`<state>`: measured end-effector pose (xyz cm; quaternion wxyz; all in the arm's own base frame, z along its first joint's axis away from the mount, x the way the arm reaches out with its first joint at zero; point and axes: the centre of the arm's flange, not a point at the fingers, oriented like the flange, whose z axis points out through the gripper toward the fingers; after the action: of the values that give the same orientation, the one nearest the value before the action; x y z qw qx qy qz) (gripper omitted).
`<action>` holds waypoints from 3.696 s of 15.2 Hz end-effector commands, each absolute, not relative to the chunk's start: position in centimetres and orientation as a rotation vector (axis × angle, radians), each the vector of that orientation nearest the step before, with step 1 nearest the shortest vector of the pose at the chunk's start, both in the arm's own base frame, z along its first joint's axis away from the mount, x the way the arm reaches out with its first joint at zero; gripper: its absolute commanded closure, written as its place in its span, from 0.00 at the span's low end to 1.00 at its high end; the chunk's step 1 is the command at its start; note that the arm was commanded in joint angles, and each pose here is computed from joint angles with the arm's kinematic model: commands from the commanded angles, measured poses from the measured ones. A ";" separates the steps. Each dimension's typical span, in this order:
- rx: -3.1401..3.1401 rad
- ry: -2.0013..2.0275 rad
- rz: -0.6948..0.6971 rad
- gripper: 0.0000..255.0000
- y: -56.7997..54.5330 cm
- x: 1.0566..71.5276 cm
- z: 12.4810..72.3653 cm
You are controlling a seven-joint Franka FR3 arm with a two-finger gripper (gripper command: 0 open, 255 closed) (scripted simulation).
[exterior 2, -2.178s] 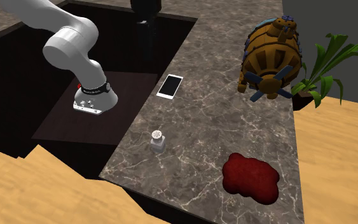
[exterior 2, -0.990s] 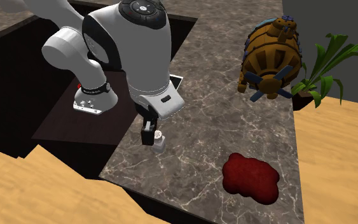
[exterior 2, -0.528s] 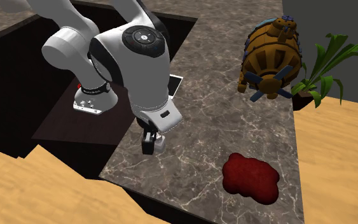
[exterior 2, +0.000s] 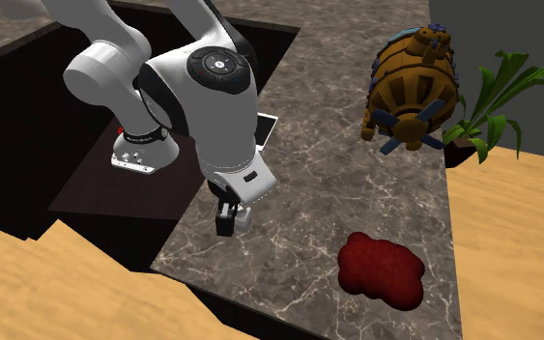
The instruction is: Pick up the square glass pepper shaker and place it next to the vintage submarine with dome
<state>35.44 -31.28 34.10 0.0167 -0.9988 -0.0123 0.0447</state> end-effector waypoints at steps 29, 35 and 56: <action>-3.105 -0.038 0.139 1.00 -31.3 35.4 44.1; -3.105 -0.038 0.139 1.00 -31.3 35.4 47.3; -3.105 -0.038 0.139 1.00 -31.3 35.4 58.4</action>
<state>35.51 -31.33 57.83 0.0166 -0.9988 -0.0123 0.0445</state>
